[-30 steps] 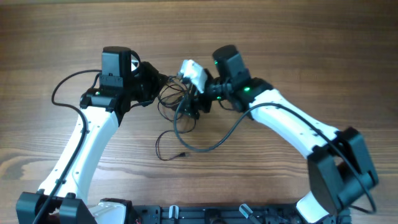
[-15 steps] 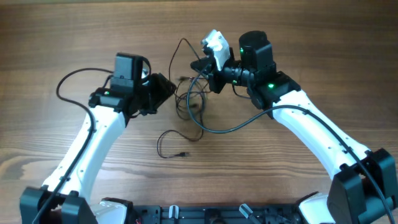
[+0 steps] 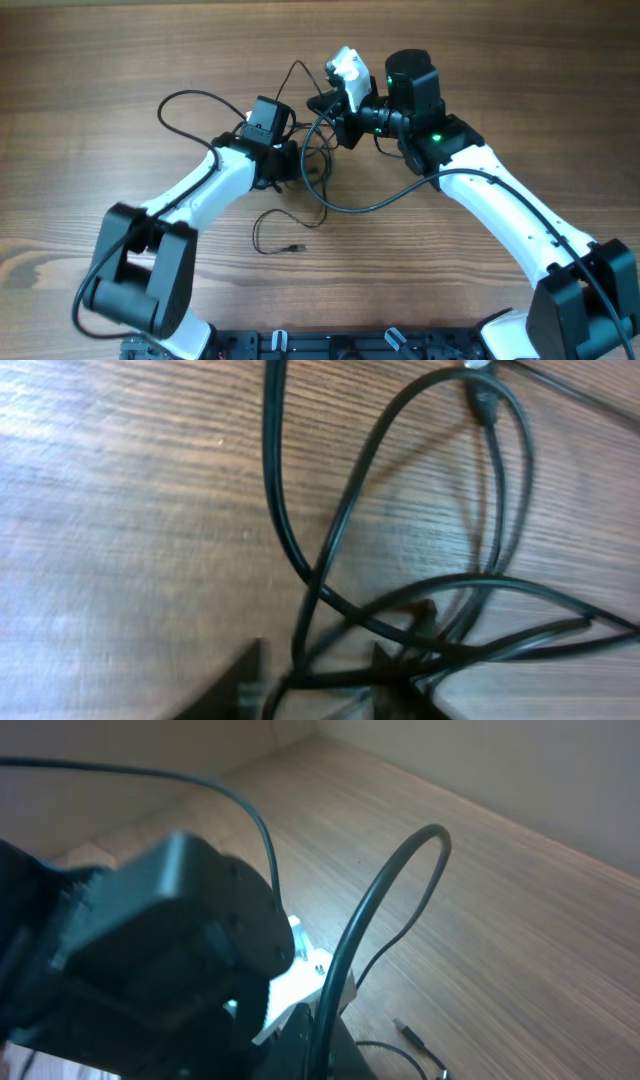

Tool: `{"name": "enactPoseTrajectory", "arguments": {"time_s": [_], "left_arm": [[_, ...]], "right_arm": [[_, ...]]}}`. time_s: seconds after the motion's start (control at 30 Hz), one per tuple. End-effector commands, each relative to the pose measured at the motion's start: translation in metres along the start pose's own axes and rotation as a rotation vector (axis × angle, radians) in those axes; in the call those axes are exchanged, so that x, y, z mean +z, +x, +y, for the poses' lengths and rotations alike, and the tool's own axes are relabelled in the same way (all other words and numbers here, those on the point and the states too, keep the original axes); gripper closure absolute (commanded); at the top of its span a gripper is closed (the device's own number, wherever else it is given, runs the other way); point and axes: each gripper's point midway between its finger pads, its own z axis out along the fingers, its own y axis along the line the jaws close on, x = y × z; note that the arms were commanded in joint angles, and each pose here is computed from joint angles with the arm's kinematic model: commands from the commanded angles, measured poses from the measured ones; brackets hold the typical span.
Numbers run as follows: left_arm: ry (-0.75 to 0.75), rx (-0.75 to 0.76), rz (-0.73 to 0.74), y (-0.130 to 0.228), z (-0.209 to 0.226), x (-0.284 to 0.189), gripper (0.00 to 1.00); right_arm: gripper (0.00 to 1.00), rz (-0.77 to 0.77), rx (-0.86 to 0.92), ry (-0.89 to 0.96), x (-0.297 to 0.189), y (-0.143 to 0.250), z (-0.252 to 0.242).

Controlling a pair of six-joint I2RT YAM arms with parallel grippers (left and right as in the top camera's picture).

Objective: Untangle cables

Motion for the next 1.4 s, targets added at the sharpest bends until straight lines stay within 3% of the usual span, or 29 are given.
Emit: {"name": "enactPoseTrajectory", "arguments": {"time_s": [0.0,0.03,0.17,0.23,0.33,0.43,0.6,0.67,0.73,0.8,0.87,0.93,1.03,1.1,1.13,1.23,1.3,1.33,1.37], "left_arm": [[-0.068,0.010,0.051,0.011,0.015,0.026,0.96],[-0.095,0.008,0.058,0.013,0.021,0.031,0.96],[-0.266,-0.001,0.015,0.008,0.055,0.030,0.96],[-0.292,-0.032,0.007,0.002,0.068,0.028,0.96],[-0.322,-0.095,0.023,-0.002,0.092,0.023,0.96],[-0.354,-0.173,0.043,-0.005,0.120,0.017,0.96],[-0.410,-0.385,0.071,-0.002,0.166,0.005,0.96],[-0.409,-0.415,0.077,-0.002,0.174,0.003,0.95],[-0.410,-0.418,0.076,-0.002,0.176,0.002,0.83],[-0.360,-0.424,0.100,0.000,0.166,0.005,0.79],[-0.205,-0.398,0.148,0.001,0.140,0.012,0.88],[-0.060,-0.321,0.172,-0.002,0.116,0.015,0.88],[-0.001,-0.267,0.196,0.000,0.106,0.014,0.62],[0.004,-0.259,0.179,-0.003,0.104,0.005,0.63],[0.011,-0.253,0.158,-0.007,0.102,-0.001,0.67],[-0.031,-0.249,0.117,-0.014,0.108,-0.006,0.96],[-0.042,-0.247,0.110,-0.015,0.110,-0.006,0.96],[-0.040,-0.246,0.103,-0.017,0.110,-0.006,0.96],[-0.037,-0.250,0.097,-0.018,0.109,-0.006,0.96]], "right_arm": [[0.96,-0.115,-0.041,0.145,-0.041,-0.050,-0.030],[0.96,-0.155,-0.055,0.196,-0.058,-0.067,-0.039],[0.96,-0.376,-0.090,0.696,-0.225,-0.155,-0.117],[0.96,-0.421,-0.078,0.878,-0.303,-0.164,-0.141],[0.96,-0.417,-0.027,1.071,-0.379,-0.146,-0.172],[0.96,-0.369,0.028,1.166,-0.413,-0.120,-0.188],[0.96,-0.364,0.041,1.311,-0.445,-0.112,-0.197],[0.96,-0.367,0.039,1.313,-0.446,-0.113,-0.198],[0.96,-0.376,0.028,1.329,-0.449,-0.116,-0.197],[0.96,-0.369,0.017,1.213,-0.430,-0.117,-0.192],[0.95,-0.349,0.045,1.015,-0.396,-0.111,-0.184],[0.95,-0.333,0.201,0.943,-0.374,-0.091,-0.194],[0.83,-0.207,0.359,0.882,-0.337,-0.043,-0.220],[0.85,-0.127,0.484,0.853,-0.319,-0.005,-0.237],[0.93,-0.102,0.569,0.838,-0.311,0.012,-0.243],[0.95,-0.027,0.662,0.812,-0.298,0.043,-0.248],[0.95,0.018,0.697,0.791,-0.290,0.057,-0.246],[0.92,0.065,0.710,0.763,-0.277,0.071,-0.241],[0.78,0.119,0.684,0.732,-0.264,0.083,-0.238]]}}
